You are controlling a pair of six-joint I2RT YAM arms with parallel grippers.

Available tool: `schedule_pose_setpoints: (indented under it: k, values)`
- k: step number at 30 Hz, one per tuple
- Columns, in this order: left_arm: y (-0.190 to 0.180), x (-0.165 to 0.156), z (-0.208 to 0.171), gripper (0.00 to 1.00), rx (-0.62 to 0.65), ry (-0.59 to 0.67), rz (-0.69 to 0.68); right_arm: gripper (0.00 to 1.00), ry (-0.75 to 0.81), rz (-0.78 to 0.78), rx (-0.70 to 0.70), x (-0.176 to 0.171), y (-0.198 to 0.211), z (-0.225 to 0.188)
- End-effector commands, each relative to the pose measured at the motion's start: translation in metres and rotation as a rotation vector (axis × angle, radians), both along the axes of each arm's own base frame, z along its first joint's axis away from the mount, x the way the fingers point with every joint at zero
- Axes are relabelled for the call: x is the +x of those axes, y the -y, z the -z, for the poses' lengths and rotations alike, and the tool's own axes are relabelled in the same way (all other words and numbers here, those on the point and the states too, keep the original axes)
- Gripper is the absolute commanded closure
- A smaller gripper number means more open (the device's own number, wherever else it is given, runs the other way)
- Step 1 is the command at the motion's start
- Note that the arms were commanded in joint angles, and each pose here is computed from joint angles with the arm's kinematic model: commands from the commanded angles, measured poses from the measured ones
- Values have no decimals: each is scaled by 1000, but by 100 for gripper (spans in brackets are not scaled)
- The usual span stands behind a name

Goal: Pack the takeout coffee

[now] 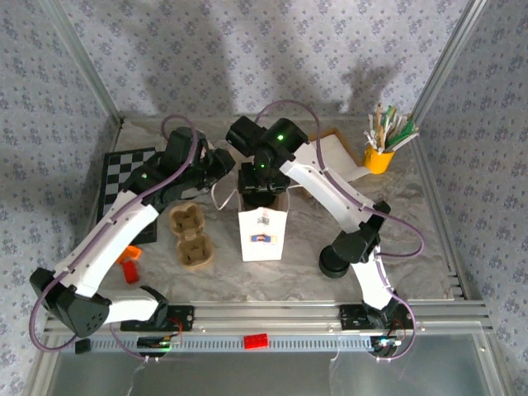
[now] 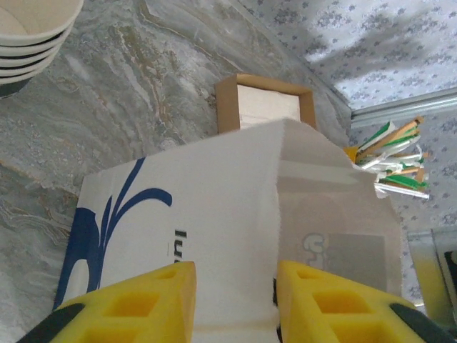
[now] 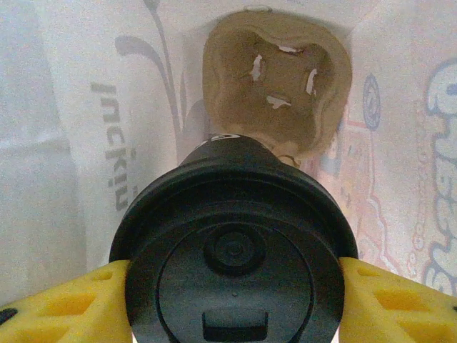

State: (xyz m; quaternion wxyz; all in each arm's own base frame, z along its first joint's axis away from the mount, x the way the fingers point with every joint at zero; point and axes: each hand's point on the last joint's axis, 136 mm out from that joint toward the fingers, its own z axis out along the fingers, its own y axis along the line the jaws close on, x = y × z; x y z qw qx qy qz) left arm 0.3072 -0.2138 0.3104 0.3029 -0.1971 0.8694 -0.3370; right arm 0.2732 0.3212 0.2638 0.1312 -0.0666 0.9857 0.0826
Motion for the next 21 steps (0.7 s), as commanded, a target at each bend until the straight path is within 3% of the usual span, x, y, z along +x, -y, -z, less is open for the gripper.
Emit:
schedule_pose_setpoints:
  k: [1, 12, 21]
  values:
    - [5, 0, -14, 67, 0, 46, 63, 52, -93, 15, -160, -26, 43, 4]
    - [6, -8, -5, 88, 18, 7, 106, 52, -50, 50, -165, -4, 44, 5]
    - [7, -15, -2, 96, -15, -5, 117, 52, -39, 55, -144, 11, 34, 11]
